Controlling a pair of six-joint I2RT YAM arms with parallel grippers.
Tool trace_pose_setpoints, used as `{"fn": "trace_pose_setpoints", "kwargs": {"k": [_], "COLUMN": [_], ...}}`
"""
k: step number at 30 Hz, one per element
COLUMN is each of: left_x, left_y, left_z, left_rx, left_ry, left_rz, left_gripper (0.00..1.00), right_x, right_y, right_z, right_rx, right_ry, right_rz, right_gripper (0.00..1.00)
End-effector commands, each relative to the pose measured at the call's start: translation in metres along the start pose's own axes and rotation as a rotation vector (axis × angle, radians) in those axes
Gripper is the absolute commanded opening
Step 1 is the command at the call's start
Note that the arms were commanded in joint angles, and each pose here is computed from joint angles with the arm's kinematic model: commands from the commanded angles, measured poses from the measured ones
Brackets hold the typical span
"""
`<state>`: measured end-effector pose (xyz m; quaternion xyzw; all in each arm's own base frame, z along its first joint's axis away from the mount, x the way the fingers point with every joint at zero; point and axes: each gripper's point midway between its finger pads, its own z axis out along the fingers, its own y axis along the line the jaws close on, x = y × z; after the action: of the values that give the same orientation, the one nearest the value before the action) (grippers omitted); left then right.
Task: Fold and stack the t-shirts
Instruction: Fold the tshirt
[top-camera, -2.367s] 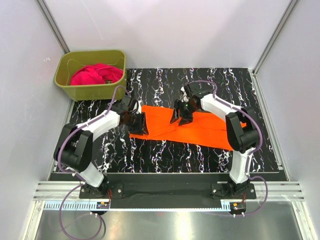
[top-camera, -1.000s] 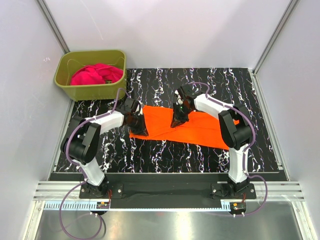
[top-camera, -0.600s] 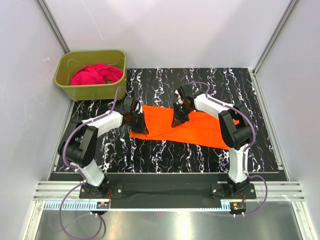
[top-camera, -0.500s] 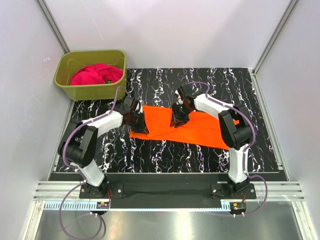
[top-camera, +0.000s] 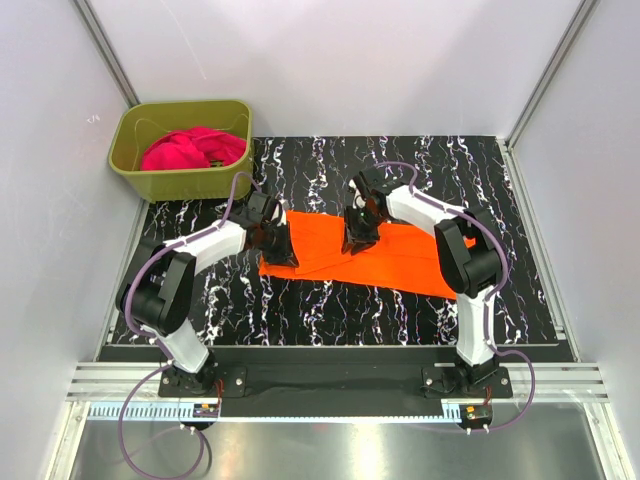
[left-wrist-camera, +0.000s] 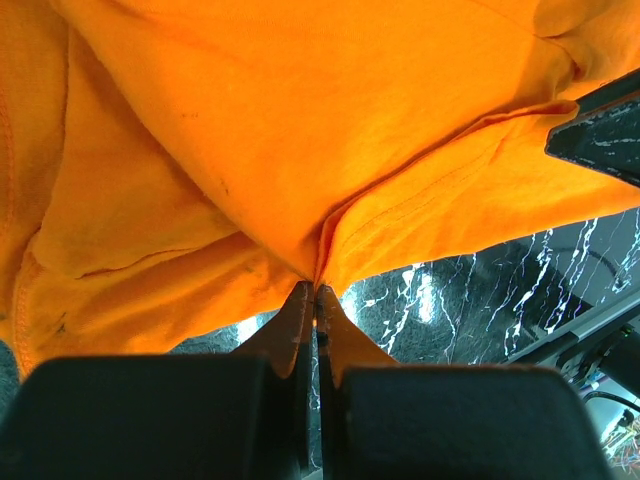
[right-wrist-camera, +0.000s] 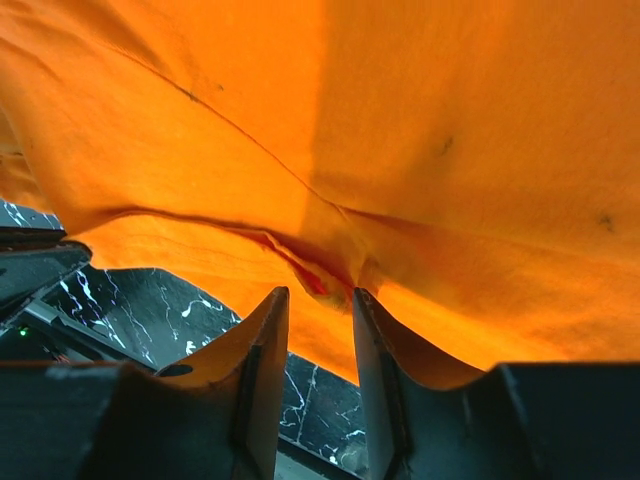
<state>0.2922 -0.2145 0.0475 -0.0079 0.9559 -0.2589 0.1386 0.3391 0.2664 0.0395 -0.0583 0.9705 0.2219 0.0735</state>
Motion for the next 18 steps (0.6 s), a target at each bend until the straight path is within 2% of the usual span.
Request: {"fn": "trace_pose_setpoints", "kwargs": {"k": [1, 5, 7, 8, 12, 18], "left_x": [-0.018, -0.020, -0.021, -0.023, -0.029, -0.046], "left_y": [-0.015, -0.018, -0.018, -0.019, -0.024, -0.030], "left_z": [-0.012, -0.015, -0.016, -0.018, -0.024, -0.029], "left_rx": [0.031, 0.036, 0.032, 0.036, 0.037, 0.021], "left_ry": [-0.068, -0.075, -0.077, -0.083, -0.097, -0.122], "left_rz": [0.036, 0.043, 0.044, 0.046, 0.064, 0.100], "left_gripper": [0.00, 0.00, 0.00, 0.00, 0.00, 0.00], "right_x": [-0.011, -0.008, -0.010, -0.012, -0.019, -0.022], "right_y": [0.008, 0.009, 0.009, 0.010, 0.004, 0.003], "right_z": [-0.001, 0.005, 0.004, 0.001, -0.013, -0.021], "right_rx": [-0.012, -0.027, -0.023, -0.020, 0.036, 0.046], "right_ry": [-0.019, 0.002, -0.004, -0.015, -0.078, -0.100], "right_rz": [-0.028, -0.010, -0.012, -0.009, -0.007, 0.004], "right_gripper": [0.38, 0.31, 0.07, 0.00, 0.00, 0.00]}}
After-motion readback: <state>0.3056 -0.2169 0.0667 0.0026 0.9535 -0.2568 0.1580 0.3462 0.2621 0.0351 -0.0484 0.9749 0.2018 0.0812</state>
